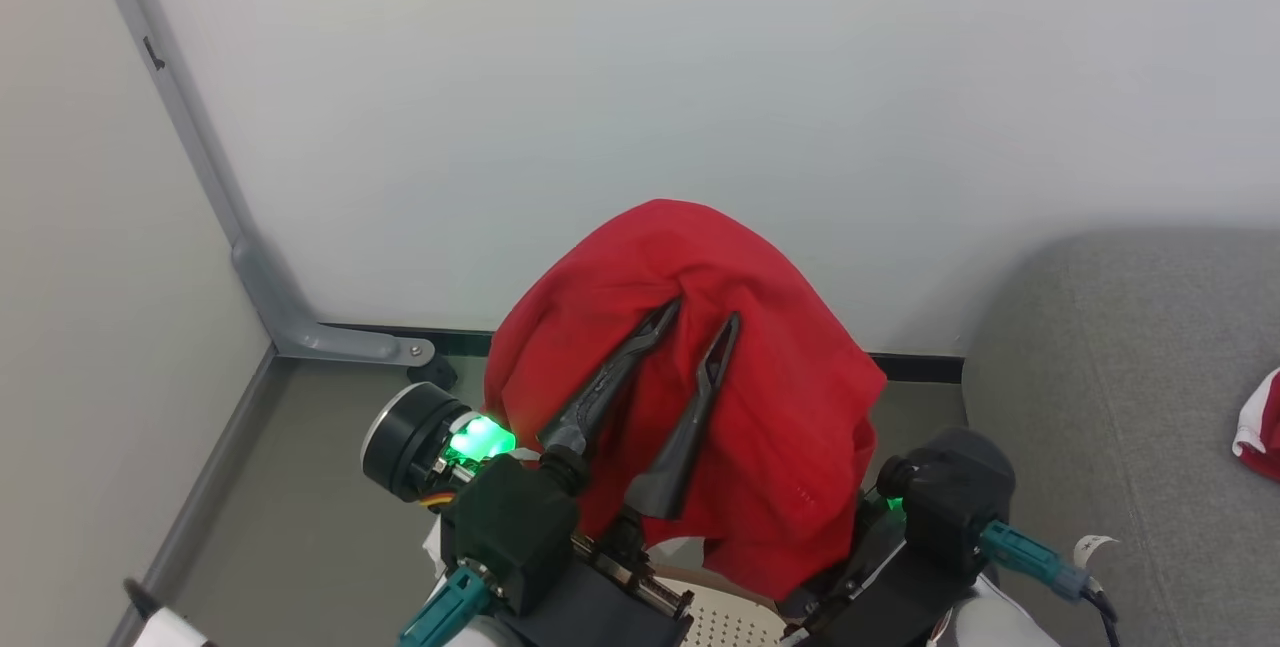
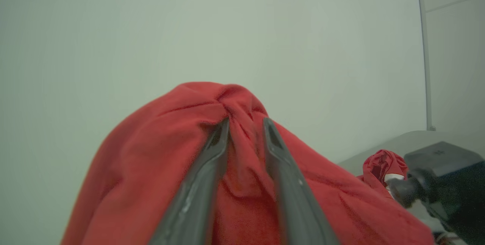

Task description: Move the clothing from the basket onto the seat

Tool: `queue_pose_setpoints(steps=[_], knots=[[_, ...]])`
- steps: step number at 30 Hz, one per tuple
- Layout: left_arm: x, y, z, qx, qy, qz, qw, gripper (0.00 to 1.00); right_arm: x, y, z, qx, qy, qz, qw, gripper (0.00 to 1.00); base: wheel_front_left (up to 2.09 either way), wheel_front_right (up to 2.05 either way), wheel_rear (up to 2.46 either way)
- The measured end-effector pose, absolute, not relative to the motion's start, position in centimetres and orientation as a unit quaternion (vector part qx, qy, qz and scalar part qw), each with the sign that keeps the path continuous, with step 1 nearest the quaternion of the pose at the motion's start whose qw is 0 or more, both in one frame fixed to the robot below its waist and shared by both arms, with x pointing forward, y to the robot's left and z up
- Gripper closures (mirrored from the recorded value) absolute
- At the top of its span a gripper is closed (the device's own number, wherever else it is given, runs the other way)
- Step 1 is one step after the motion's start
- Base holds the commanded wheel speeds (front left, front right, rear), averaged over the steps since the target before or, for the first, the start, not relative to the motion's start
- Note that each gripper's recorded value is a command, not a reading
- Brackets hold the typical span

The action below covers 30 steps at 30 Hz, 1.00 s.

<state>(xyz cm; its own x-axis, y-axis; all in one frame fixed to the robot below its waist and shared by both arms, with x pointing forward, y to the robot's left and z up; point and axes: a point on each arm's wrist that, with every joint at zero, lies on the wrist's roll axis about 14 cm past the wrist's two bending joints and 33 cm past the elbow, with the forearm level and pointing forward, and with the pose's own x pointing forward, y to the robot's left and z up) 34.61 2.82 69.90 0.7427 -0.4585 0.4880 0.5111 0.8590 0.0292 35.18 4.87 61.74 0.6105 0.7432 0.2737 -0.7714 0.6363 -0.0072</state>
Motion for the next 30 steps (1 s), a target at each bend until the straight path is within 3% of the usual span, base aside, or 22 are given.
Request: queue_pose_setpoints(steps=[1, 17, 30], knots=[[34.7, 2.6, 69.5, -0.054, -0.239, -0.264, 0.933, 0.00, 35.6, 4.4, 62.0, 0.057, -0.131, 0.415, 0.898, 1.00, 0.00, 0.00, 0.00], [34.5, -0.2, 64.5, -0.054, -0.153, -0.308, 0.937, 0.00, 39.4, -3.1, 63.4, 0.049, -0.168, 0.305, 0.936, 1.00, 0.00, 0.00, 0.00], [34.4, -1.4, 59.0, -0.044, -0.068, -0.328, 0.941, 0.00, 43.0, -13.4, 64.7, 0.009, -0.192, 0.164, 0.968, 1.00, 0.00, 0.00, 0.00]])
